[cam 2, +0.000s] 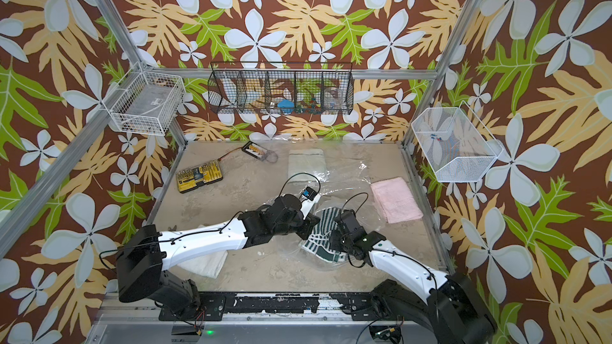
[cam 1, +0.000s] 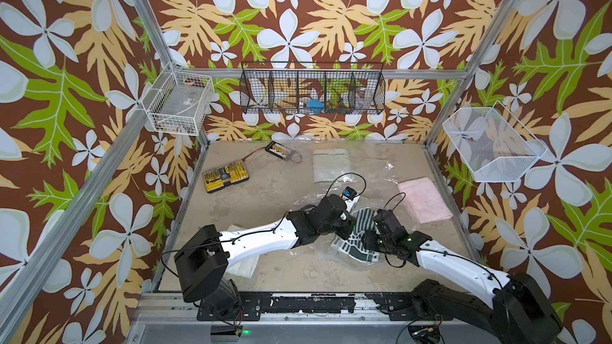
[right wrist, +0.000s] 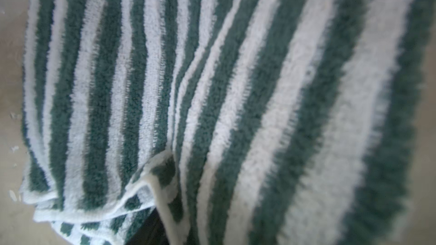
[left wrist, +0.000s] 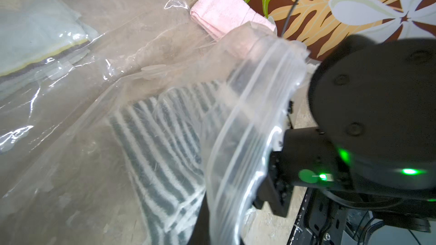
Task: Place the folded towel into the vacuum bag
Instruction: Place the towel in the vacuum bag.
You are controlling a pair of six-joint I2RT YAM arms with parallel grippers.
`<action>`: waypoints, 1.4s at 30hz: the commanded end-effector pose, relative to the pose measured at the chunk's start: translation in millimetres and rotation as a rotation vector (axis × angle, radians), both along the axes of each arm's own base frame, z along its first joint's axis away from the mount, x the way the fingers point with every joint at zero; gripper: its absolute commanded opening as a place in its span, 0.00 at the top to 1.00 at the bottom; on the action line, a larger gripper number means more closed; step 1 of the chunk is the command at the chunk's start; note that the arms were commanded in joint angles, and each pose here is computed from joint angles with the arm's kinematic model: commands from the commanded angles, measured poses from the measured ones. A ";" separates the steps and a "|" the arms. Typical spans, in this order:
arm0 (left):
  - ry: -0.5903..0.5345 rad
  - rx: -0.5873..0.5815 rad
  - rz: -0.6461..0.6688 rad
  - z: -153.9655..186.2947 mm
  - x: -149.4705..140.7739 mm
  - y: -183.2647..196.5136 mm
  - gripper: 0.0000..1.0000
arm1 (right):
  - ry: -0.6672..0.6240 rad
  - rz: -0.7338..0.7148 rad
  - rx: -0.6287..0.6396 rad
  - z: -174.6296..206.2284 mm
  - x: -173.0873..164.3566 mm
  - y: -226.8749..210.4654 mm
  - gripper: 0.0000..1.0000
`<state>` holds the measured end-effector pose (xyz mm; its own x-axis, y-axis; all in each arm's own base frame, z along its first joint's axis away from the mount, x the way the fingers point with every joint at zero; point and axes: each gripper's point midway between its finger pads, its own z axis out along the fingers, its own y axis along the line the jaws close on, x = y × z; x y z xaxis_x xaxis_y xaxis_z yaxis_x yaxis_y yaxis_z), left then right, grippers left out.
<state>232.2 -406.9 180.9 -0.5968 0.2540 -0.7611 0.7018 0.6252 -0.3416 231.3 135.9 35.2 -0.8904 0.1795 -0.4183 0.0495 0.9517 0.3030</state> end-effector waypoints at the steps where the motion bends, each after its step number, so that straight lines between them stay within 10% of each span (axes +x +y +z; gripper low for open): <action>1: 0.011 -0.059 -0.021 11.0 -3.2 -10.5 1.00 | -0.201 0.068 0.059 28.4 46.1 28.1 0.49; 4: 0.005 -0.022 -0.009 0.0 -1.1 -6.0 1.00 | -0.279 0.159 0.009 42.4 69.0 40.1 0.47; 12: 0.000 0.009 0.062 -8.1 9.3 0.1 1.00 | -0.091 0.169 -0.151 43.5 56.0 15.1 0.00; 20: 0.036 -0.025 0.086 -17.5 9.1 -2.0 1.00 | 0.040 0.014 -0.051 32.5 1.6 -11.0 0.00; 29: 0.040 -0.044 0.067 -13.3 6.0 -4.3 1.00 | -0.050 -0.136 -0.222 51.0 18.9 -64.0 0.00; 42: 0.049 -0.070 0.042 -9.6 5.4 -14.0 1.00 | -0.055 -0.198 -0.155 48.6 14.4 -64.3 0.04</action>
